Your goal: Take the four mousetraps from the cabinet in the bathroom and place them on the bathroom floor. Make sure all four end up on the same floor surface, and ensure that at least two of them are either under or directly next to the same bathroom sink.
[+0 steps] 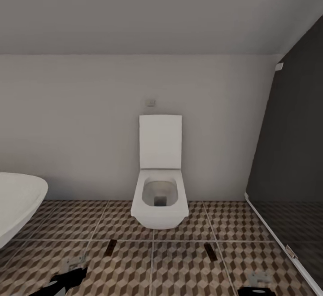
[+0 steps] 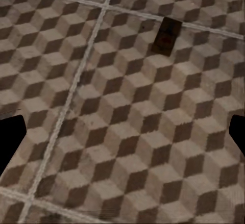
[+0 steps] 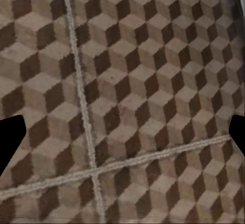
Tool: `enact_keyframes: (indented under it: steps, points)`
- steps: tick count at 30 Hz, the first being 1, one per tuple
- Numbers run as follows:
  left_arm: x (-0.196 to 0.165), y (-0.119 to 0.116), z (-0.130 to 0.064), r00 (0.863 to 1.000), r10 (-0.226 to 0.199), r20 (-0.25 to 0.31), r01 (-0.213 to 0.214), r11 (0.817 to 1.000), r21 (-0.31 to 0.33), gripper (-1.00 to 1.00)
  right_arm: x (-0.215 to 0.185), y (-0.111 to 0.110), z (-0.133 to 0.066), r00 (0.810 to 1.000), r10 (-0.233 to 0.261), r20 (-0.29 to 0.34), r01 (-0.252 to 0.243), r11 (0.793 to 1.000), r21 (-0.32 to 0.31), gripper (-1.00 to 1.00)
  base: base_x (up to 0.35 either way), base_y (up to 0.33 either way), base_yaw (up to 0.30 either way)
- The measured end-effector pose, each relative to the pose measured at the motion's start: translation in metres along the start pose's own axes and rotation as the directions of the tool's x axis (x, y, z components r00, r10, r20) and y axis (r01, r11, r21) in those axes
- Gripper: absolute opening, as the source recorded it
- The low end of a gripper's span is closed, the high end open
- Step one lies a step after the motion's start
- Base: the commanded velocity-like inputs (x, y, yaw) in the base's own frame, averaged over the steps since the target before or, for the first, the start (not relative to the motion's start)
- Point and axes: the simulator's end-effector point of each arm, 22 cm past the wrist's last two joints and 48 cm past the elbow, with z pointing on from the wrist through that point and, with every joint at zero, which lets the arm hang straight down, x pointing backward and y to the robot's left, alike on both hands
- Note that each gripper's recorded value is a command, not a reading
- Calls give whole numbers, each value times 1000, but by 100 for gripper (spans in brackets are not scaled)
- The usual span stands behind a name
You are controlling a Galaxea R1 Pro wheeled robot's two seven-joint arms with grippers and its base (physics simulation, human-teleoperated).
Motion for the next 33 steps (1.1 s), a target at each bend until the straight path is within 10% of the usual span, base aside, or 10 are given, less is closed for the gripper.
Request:
enact_keyframes:
  steps: [18, 33]
  points:
    - [156, 6, -65, 964, 36, -263, -36, 999, 7, 100, 148, -9, -47, 977, -73, -200, 70, 997, -19, 100, 0, 0, 0]
    - [197, -6, -112, 936, 44, -349, -37, 999, 27, 100, 210, -4, -96, 947, -102, -305, 81, 994, -79, 100, 0, 0, 0]
